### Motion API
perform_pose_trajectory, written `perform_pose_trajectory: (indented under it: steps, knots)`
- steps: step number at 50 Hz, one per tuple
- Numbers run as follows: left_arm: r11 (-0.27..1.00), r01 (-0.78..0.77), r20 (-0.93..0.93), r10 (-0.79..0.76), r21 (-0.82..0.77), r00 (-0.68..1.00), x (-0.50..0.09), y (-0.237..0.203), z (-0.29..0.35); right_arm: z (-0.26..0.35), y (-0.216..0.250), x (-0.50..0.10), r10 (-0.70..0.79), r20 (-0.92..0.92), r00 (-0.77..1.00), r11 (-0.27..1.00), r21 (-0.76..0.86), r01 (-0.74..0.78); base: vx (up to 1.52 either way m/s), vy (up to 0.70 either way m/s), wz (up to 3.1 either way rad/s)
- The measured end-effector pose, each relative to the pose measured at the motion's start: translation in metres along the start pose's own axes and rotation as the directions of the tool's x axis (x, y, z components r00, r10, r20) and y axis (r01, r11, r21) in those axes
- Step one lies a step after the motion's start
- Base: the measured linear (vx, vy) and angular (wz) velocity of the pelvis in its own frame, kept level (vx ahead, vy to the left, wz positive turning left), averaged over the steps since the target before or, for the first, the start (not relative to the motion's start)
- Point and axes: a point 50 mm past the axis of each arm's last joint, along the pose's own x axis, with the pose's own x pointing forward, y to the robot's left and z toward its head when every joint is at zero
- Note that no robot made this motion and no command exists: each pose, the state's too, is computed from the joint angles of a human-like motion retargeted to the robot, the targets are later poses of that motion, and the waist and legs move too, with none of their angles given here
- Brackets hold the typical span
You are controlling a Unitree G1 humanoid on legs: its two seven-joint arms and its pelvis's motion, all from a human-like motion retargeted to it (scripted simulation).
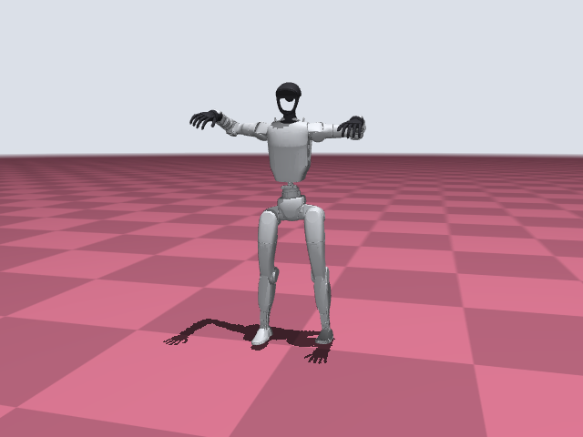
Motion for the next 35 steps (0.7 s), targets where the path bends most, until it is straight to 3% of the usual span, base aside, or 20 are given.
perform_pose_trajectory:
  steps: [35]
  knots:
    - [0.999,-0.036,0.002,0.036,0.001,0.999,0.0001,0.0054,0.0007,-0.0009,-0.0031,0.0032,-0.020,0.003,1.000,1.000,0.011,0.020,0.00,0.00,0.00]
